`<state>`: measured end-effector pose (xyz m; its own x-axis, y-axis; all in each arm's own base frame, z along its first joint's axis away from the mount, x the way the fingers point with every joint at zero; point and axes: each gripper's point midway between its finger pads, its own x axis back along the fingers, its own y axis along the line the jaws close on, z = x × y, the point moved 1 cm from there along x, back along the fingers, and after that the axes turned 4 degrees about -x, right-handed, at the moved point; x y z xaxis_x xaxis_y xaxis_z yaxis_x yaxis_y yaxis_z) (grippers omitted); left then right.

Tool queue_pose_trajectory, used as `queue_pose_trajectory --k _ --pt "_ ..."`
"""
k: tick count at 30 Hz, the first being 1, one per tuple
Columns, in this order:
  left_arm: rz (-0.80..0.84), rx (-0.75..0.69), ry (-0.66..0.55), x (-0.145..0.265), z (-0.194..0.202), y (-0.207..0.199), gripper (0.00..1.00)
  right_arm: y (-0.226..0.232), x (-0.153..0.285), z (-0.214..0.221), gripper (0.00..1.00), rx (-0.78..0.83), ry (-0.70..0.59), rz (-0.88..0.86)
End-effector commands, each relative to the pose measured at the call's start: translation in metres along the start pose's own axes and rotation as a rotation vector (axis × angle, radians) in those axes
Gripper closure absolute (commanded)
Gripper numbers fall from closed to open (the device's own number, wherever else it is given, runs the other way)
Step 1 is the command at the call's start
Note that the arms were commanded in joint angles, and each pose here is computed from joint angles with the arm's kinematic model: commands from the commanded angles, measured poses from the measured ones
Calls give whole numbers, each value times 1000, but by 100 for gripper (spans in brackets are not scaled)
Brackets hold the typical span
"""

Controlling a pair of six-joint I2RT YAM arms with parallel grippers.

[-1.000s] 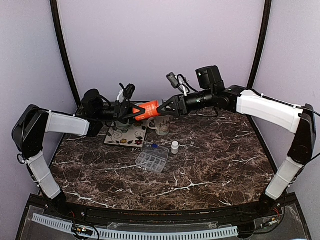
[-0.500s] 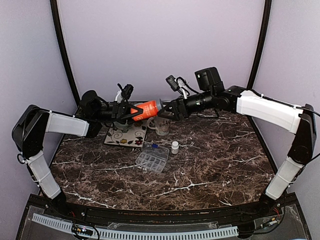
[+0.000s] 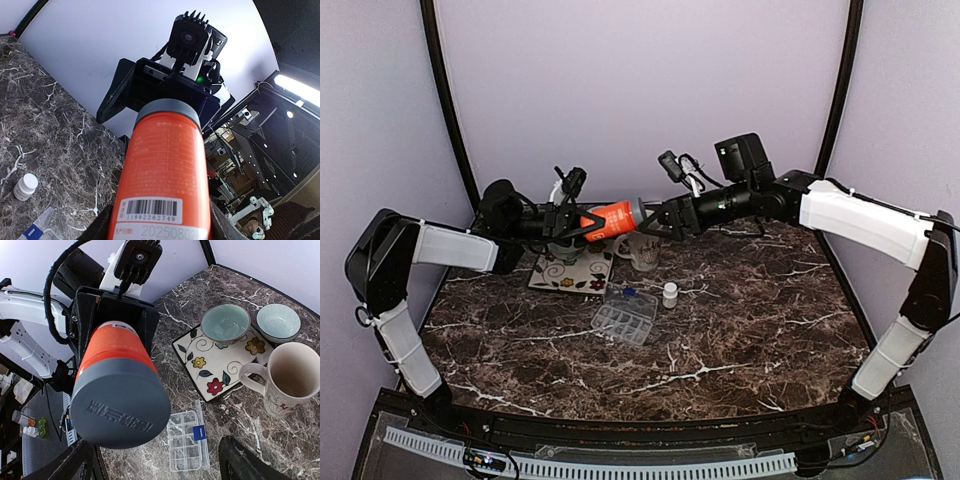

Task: Sort the pills into containers
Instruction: Unscrew the lid of the pill bottle.

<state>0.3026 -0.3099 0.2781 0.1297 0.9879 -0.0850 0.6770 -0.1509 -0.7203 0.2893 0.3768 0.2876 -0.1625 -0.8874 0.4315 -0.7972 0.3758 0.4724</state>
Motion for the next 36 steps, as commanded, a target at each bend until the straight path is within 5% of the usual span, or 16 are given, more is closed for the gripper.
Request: queue_pose_trajectory --k 1,15,36 --pt "10 -97 -12 4 -14 -6 84 9 21 -11 13 -46 -65 10" --pt "-72 -182 -23 4 -29 3 85 -4 13 -40 16 -505 -115 -114" --pt "-121 -206 -22 8 -24 -4 85 -10 -8 -44 21 -617 -83 -176"
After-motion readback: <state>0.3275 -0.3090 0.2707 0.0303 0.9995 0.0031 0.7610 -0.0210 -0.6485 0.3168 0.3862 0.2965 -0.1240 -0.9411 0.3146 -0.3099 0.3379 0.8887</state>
